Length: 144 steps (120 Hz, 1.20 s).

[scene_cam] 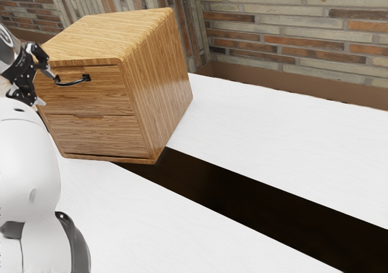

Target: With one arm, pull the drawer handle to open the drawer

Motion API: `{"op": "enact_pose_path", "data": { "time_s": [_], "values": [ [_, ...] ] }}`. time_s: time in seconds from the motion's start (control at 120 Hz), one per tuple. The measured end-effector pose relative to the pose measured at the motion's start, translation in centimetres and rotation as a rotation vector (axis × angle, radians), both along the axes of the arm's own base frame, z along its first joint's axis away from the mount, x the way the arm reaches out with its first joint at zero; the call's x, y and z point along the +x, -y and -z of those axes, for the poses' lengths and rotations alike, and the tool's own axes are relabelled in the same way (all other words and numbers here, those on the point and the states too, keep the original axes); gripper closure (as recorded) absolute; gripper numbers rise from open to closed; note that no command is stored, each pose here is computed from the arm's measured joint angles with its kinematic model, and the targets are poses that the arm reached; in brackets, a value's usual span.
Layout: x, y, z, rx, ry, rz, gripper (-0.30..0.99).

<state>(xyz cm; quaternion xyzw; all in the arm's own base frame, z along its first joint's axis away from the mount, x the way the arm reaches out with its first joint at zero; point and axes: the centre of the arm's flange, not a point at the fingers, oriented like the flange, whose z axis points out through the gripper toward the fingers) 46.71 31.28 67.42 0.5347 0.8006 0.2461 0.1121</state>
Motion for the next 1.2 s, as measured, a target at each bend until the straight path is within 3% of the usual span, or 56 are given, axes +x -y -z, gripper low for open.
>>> {"op": "enact_pose_path", "data": {
  "time_s": [0.517,0.792,1.2],
  "values": [
    [3.5,1.6,1.0,-0.003,0.030,0.106,0.19],
    [2.7,0.7,1.7,-0.016,0.021,0.091,0.24],
    [2.6,0.6,1.8,-0.012,0.013,0.100,0.43]
  ]
}}
